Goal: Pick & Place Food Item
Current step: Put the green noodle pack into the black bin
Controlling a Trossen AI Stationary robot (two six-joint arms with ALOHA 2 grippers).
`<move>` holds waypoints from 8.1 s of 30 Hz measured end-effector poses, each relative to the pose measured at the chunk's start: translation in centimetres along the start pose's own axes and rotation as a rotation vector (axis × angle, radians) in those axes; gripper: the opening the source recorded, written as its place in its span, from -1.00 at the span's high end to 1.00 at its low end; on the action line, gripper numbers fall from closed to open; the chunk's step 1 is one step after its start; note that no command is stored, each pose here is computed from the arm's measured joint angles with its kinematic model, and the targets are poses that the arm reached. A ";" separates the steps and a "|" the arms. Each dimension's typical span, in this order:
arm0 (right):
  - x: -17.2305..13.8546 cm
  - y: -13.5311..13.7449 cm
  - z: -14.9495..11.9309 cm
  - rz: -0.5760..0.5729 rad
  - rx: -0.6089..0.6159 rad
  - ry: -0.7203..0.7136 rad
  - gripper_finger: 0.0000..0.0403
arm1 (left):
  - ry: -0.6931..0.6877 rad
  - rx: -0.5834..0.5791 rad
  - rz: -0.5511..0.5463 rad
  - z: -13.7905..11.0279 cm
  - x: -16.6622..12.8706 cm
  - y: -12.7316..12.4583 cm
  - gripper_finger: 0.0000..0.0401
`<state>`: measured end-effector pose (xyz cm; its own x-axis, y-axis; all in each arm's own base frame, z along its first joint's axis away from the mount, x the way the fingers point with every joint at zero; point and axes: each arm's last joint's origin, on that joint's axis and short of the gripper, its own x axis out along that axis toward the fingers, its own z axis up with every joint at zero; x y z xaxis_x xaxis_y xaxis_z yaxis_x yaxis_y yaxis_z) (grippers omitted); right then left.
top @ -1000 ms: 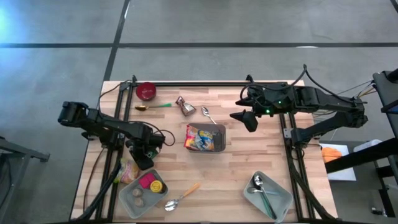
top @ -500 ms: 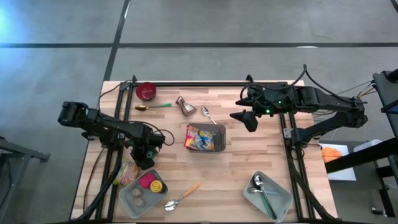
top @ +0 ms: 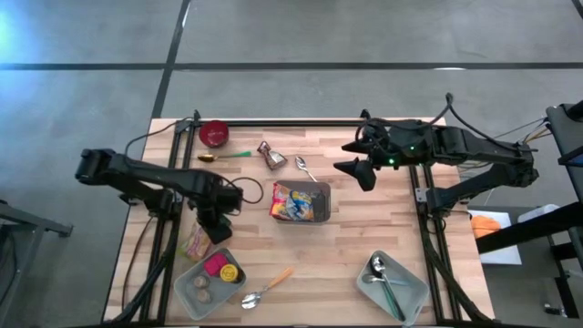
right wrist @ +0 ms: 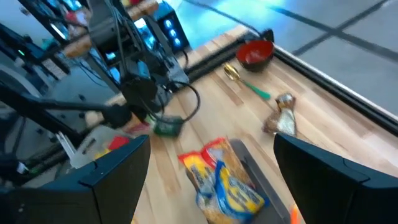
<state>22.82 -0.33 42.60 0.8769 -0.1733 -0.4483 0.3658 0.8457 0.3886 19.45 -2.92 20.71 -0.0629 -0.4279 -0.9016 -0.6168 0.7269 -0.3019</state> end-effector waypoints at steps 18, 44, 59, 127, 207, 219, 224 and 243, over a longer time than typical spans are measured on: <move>3.7 1.4 0.5 0.125 -0.019 -0.013 -0.68 | -0.580 0.403 0.034 -1.0 -11.2 -4.9 1.00; 12.2 3.5 5.4 0.321 -0.174 0.038 -0.68 | -1.216 1.258 -0.400 -5.0 -21.2 -9.0 1.00; 14.9 5.1 7.0 0.664 -0.338 0.140 -0.67 | -1.230 1.273 -0.417 -5.2 -21.4 -9.0 1.00; 15.3 7.5 6.8 1.056 -0.582 0.013 0.46 | -1.429 1.400 -0.509 -4.5 -23.0 -10.4 1.00; 14.4 5.0 4.6 0.439 -0.252 0.341 0.97 | -1.360 0.689 -0.447 -5.1 -24.2 -4.7 -0.62; 13.7 2.9 2.7 -0.068 -0.075 0.475 0.96 | -1.415 0.573 -0.350 -6.6 -24.3 -3.4 -0.62; 13.2 2.4 1.9 -0.234 -0.003 0.512 0.96 | -1.418 0.561 -0.319 -7.0 -24.3 -3.1 -0.62; 14.3 1.8 -2.6 -0.544 0.272 0.567 0.96 | -1.415 0.576 -0.218 -6.8 -23.9 -2.8 -0.62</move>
<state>35.20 0.02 34.84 0.2922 -0.1806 -0.9391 0.8197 0.5532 0.1486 17.32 1.62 45.25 0.9610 0.0500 -0.2718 -0.1172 0.9644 -0.2370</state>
